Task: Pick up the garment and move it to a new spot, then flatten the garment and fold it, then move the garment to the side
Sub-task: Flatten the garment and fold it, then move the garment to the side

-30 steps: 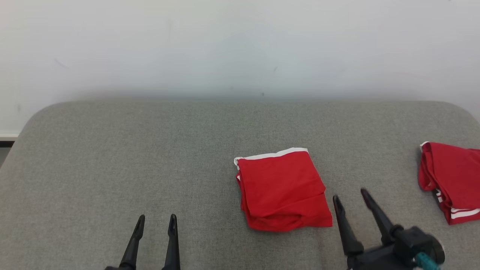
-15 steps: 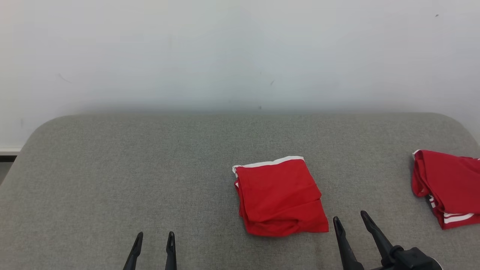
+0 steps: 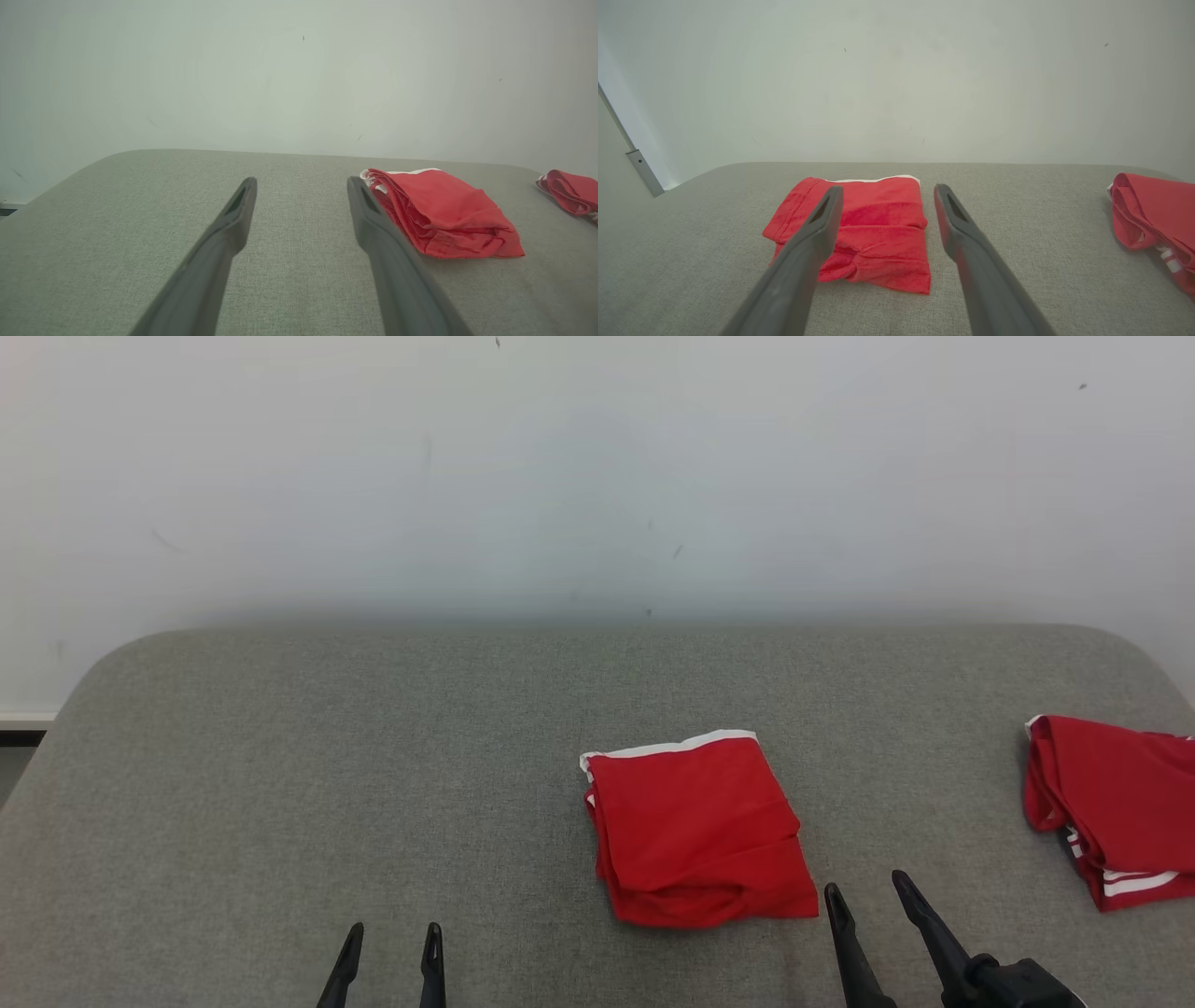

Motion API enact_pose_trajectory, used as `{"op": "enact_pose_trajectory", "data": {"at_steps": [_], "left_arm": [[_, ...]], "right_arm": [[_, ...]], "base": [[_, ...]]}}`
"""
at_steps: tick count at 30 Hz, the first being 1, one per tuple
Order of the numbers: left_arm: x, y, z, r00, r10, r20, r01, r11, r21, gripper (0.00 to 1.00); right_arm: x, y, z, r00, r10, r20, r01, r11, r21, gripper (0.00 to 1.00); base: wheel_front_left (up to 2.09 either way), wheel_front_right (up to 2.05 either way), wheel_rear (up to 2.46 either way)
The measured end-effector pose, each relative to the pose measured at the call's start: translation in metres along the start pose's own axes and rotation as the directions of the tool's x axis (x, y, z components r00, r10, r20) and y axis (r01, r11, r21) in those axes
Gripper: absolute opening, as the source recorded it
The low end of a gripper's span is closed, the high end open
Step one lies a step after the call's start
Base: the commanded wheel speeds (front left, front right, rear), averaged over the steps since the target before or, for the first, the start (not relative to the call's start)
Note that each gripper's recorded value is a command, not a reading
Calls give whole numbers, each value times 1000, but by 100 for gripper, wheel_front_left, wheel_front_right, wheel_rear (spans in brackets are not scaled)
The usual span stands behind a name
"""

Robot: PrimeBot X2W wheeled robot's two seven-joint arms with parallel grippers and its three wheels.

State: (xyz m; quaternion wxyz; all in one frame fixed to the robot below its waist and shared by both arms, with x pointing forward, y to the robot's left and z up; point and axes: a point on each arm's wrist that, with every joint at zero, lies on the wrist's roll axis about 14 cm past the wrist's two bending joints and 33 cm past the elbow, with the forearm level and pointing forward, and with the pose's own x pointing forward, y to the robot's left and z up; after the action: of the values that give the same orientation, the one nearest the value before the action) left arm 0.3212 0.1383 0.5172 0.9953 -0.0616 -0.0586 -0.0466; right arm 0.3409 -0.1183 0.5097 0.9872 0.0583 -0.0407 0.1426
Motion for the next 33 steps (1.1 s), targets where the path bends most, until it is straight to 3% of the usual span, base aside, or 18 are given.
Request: {"op": "enact_pose_trajectory", "data": {"at_steps": [20, 28, 33], "left_arm": [[1, 1, -8, 1000, 5, -27, -5, 1000, 6, 100], [6, 3, -10, 999, 9, -33, -8, 1000, 18, 100], [11, 2, -14, 999, 1, -45, 0, 1000, 18, 100]], "right_arm": [[16, 2, -20, 997, 32, -66, -30, 999, 40, 100], [38, 5, -41, 990, 45, -136, -26, 989, 143, 100], [59, -12, -45, 988, 22, -155, 13, 976, 219, 100]], "base": [[0, 0, 0], [0, 0, 0], [0, 0, 0]]}}
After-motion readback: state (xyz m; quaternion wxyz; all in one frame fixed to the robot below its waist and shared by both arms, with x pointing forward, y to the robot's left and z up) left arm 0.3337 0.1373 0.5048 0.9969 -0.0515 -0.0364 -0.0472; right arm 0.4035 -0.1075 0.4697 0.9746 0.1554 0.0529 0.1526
